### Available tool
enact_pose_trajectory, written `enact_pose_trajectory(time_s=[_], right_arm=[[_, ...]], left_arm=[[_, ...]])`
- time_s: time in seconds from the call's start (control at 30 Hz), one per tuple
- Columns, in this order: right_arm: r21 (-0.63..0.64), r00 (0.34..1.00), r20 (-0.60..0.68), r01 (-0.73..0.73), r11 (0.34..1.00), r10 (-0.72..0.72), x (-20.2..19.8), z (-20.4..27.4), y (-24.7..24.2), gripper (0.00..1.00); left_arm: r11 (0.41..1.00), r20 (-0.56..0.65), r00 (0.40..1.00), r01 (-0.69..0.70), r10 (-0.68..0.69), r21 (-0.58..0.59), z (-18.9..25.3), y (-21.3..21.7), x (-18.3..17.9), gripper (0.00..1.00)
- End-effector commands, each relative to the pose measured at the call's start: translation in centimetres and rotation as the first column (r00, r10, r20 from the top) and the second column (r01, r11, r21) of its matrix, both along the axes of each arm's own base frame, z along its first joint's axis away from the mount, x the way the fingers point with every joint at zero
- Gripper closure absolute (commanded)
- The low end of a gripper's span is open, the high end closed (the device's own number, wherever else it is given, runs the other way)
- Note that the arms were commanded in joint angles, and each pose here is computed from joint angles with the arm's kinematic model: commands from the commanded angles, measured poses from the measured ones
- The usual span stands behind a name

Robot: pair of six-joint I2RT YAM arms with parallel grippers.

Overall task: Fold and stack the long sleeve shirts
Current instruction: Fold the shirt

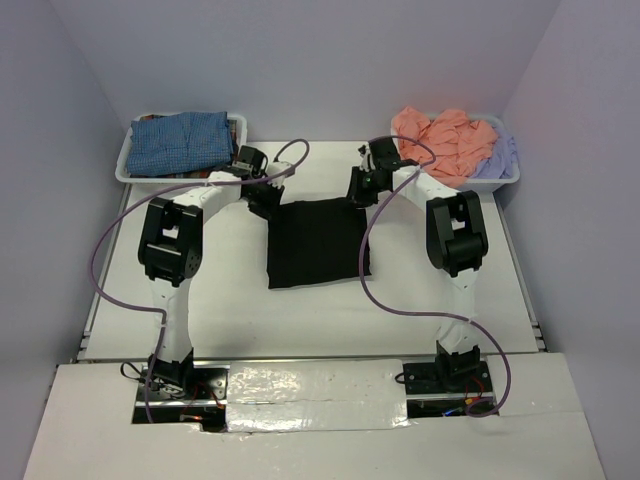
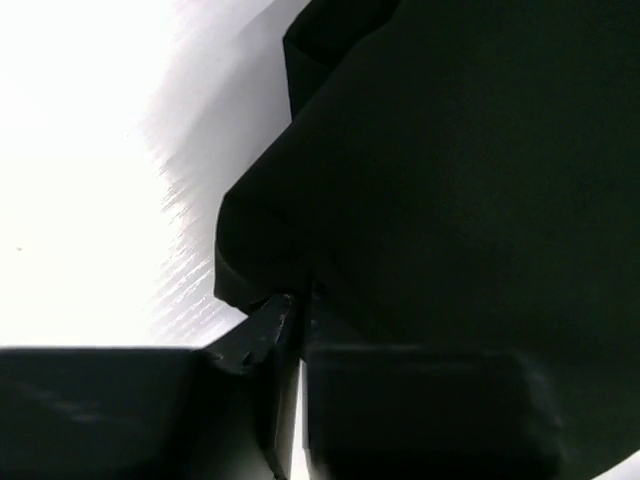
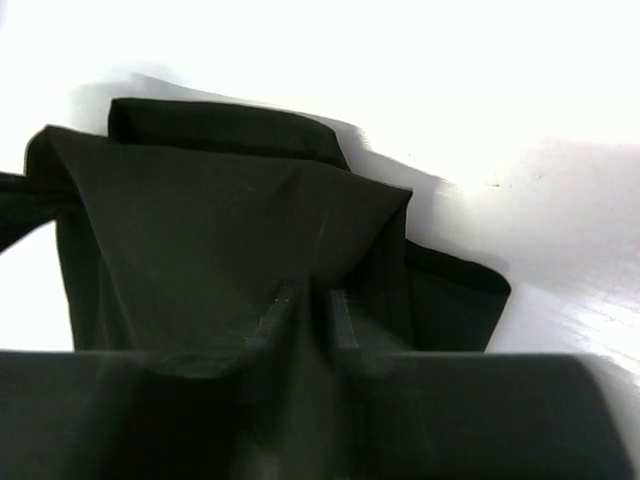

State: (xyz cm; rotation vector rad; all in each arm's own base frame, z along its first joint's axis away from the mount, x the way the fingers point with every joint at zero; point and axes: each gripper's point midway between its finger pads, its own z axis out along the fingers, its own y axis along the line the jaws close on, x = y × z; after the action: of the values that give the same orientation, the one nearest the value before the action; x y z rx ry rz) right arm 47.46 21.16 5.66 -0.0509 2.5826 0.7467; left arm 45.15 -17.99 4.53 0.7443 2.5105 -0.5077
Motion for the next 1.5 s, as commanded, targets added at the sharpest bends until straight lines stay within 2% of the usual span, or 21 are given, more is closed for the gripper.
enact_pose_trajectory(time_s=[0.0, 0.03, 0.07, 0.1, 0.27, 0.4, 0.5, 0.83, 1.07, 1.1, 1.17, 1.2, 1.23, 1.27, 1.3, 1.37, 1.47], right_arm=[[0.027, 0.999, 0.031, -0.025, 0.999, 0.025, 0.8, 0.1, 0.7, 0.81], [0.026, 0.999, 0.026, -0.023, 0.999, 0.022, 0.8, -0.1, 0.6, 0.87], [0.022, 1.000, 0.025, -0.016, 1.000, 0.016, 0.8, -0.1, 0.4, 0.97], [0.020, 1.000, 0.022, -0.015, 1.000, 0.015, 0.6, -0.2, 0.4, 1.00], [0.007, 0.996, 0.088, 0.009, 1.000, -0.009, -0.2, 2.5, -0.5, 1.00], [0.045, 0.978, 0.193, 0.067, 0.997, -0.074, -1.4, 7.4, -1.1, 1.00], [0.072, 0.966, 0.231, 0.101, 0.992, -0.115, -2.1, 8.6, -1.5, 1.00], [0.001, 0.957, 0.206, 0.210, 0.978, -0.206, -1.7, 7.3, -3.8, 1.00], [-0.061, 0.970, 0.140, 0.208, 0.976, -0.198, 0.2, 4.4, -4.0, 1.00], [-0.084, 0.971, 0.127, 0.216, 0.973, -0.205, 0.3, 4.0, -4.3, 0.92], [-0.128, 0.966, 0.104, 0.248, 0.960, -0.236, 0.4, 2.7, -5.3, 0.67], [-0.136, 0.966, 0.092, 0.254, 0.958, -0.243, 0.3, 2.5, -5.5, 0.50], [-0.140, 0.963, 0.093, 0.262, 0.955, -0.251, 0.3, 2.6, -5.7, 0.44], [-0.141, 0.963, 0.097, 0.265, 0.954, -0.253, 0.3, 2.9, -5.8, 0.40], [-0.138, 0.961, 0.111, 0.269, 0.953, -0.254, 0.4, 3.5, -5.9, 0.38], [-0.133, 0.953, 0.151, 0.284, 0.950, -0.264, 0.5, 5.4, -6.2, 0.37], [-0.126, 0.935, 0.202, 0.321, 0.939, -0.293, -0.3, 8.8, -6.7, 0.36]], left_arm=[[0.998, 0.004, 1.000, 0.024, -0.024, -0.062, 0.2, -1.1, -0.1, 0.88], [0.997, 0.001, 1.000, 0.029, -0.029, -0.069, 0.2, -1.2, -0.2, 0.93], [0.997, 0.000, 0.999, 0.035, -0.035, -0.071, 0.2, -1.3, -0.2, 0.98], [0.997, 0.001, 0.999, 0.040, -0.040, -0.073, 0.3, -1.4, -0.2, 1.00], [0.994, 0.069, 0.996, 0.068, -0.062, -0.088, 2.8, -1.7, 0.4, 1.00], [0.993, 0.152, 0.986, 0.081, -0.068, -0.084, 5.6, -2.0, 1.0, 1.00], [0.991, 0.202, 0.976, 0.100, -0.081, -0.085, 7.3, -2.4, 1.0, 1.00], [0.993, 0.218, 0.972, 0.106, -0.091, -0.059, 6.7, -2.6, 1.2, 1.00], [0.999, 0.175, 0.984, 0.030, -0.032, 0.016, 4.5, -1.3, 1.9, 1.00], [0.999, 0.170, 0.985, 0.020, -0.026, 0.034, 4.0, -0.9, 2.0, 0.99], [0.998, 0.140, 0.989, 0.029, -0.036, 0.049, 3.3, -0.9, 1.7, 0.69], [0.998, 0.139, 0.990, 0.023, -0.032, 0.066, 3.2, -0.6, 1.8, 0.57], [0.997, 0.135, 0.990, 0.018, -0.028, 0.076, 3.0, -0.3, 1.8, 0.39], [0.996, 0.138, 0.990, 0.011, -0.022, 0.083, 3.1, -0.1, 1.8, 0.32], [0.996, 0.146, 0.989, 0.002, -0.015, 0.094, 3.3, 0.1, 2.0, 0.25], [0.996, 0.174, 0.985, -0.002, -0.013, 0.090, 4.4, 0.0, 2.4, 0.19], [0.997, 0.210, 0.978, -0.013, -0.004, 0.079, 6.7, -0.1, 3.2, 0.17]])
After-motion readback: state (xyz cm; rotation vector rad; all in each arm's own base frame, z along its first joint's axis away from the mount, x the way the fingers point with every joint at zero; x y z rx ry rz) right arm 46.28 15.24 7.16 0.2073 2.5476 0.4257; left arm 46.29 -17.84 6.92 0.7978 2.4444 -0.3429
